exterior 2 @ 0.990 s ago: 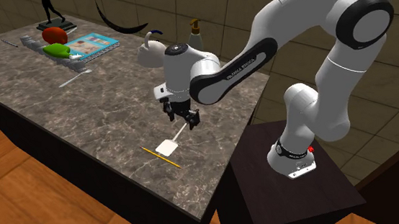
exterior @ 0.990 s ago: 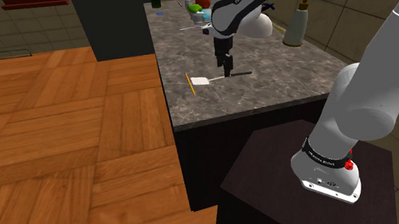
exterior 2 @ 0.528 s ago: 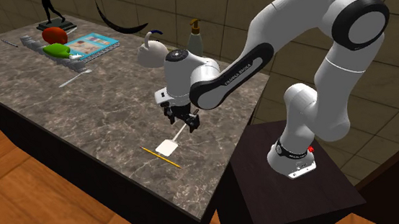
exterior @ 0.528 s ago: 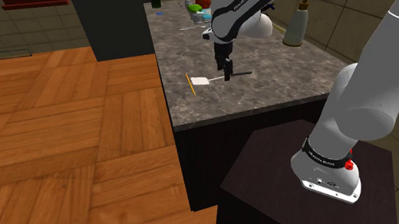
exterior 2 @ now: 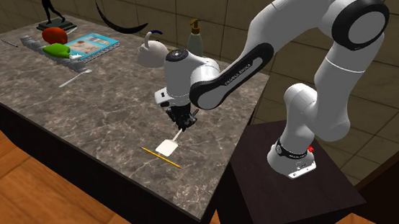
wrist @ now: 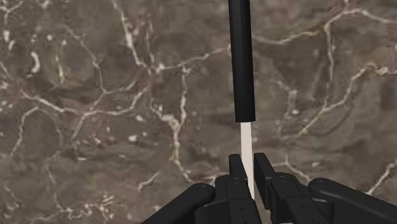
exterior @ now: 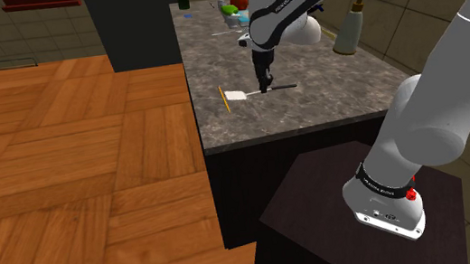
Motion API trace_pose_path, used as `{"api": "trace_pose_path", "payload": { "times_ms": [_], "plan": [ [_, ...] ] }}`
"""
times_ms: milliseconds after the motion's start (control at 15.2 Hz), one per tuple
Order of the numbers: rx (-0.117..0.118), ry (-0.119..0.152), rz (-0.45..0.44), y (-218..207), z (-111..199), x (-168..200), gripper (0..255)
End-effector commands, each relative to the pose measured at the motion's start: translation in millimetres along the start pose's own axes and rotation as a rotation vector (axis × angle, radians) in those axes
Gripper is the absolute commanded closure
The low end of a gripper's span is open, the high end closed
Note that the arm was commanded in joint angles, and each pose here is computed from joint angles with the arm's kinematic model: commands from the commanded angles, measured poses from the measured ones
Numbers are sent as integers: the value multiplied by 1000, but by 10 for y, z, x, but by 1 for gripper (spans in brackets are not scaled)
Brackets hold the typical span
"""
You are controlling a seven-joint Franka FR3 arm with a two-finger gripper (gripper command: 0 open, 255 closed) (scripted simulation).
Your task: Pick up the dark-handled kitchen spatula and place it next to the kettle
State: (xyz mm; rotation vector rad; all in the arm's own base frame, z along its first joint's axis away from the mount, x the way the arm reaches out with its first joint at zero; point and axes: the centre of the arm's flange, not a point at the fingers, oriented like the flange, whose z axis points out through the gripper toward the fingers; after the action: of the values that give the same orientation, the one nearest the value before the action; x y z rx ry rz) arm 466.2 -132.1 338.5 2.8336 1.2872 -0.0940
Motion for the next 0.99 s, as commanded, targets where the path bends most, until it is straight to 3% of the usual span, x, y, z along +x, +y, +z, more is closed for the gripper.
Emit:
{"api": "trace_pose_path", "payload": {
  "times_ms": [0, 264, 924],
  "plan": [
    [0, 0, 0, 0, 0, 0, 255],
    [0, 0, 0, 0, 1, 0, 255],
    [0, 0, 0, 0, -526, -35, 255]
  ]
}}
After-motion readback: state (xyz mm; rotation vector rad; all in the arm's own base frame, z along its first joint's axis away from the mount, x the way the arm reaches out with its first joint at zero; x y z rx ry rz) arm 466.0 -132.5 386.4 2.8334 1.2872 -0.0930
